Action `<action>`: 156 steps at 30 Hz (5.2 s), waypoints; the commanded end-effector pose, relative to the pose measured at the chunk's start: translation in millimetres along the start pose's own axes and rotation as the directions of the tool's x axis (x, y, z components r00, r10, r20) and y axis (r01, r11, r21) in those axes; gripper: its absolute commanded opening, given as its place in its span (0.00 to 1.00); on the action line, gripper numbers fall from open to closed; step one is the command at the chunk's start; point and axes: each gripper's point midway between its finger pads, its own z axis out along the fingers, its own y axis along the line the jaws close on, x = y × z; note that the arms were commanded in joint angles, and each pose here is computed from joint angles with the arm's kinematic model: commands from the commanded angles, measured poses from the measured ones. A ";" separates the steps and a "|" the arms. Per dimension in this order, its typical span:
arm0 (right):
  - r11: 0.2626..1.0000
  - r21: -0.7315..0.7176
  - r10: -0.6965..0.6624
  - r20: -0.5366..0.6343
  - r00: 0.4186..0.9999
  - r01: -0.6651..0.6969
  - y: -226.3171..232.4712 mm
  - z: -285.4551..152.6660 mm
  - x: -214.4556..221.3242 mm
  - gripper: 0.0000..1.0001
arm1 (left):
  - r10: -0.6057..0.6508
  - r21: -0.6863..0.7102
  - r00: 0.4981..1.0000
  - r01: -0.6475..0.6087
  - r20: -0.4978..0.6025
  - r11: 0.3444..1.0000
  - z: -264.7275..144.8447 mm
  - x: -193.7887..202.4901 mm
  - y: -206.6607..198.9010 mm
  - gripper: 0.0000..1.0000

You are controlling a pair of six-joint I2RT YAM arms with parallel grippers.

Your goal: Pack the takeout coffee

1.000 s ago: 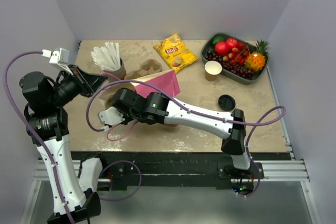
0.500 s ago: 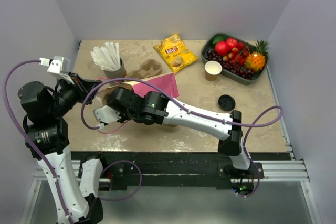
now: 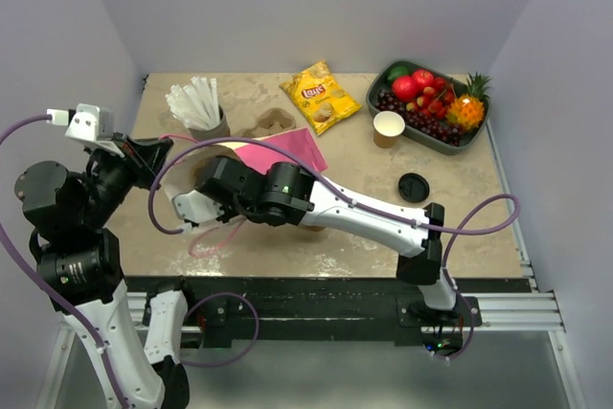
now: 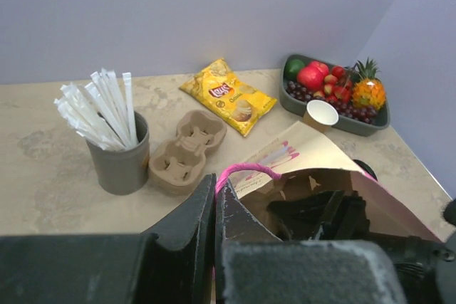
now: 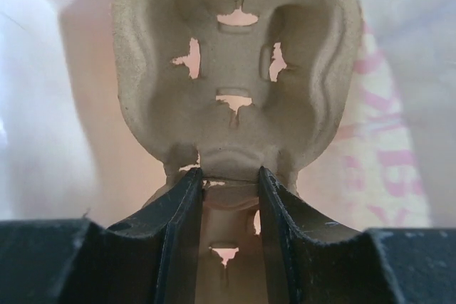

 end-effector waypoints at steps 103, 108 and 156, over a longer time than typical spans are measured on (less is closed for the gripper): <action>0.706 -0.683 -0.076 0.188 0.979 0.187 189.6 152.4 27.3 0.00 | -0.211 0.261 0.914 0.310 -0.347 0.914 108.5 24.5 17.1 0.59; 0.709 -0.684 -0.073 0.175 0.982 0.174 195.2 159.9 28.9 0.12 | -0.200 0.269 0.916 0.302 -0.349 0.915 104.4 24.7 13.8 0.59; 0.954 -0.286 0.181 0.319 0.930 -0.087 27.7 39.9 -23.8 0.89 | 0.064 0.261 0.992 -0.033 -0.112 0.965 82.8 -56.5 12.1 0.73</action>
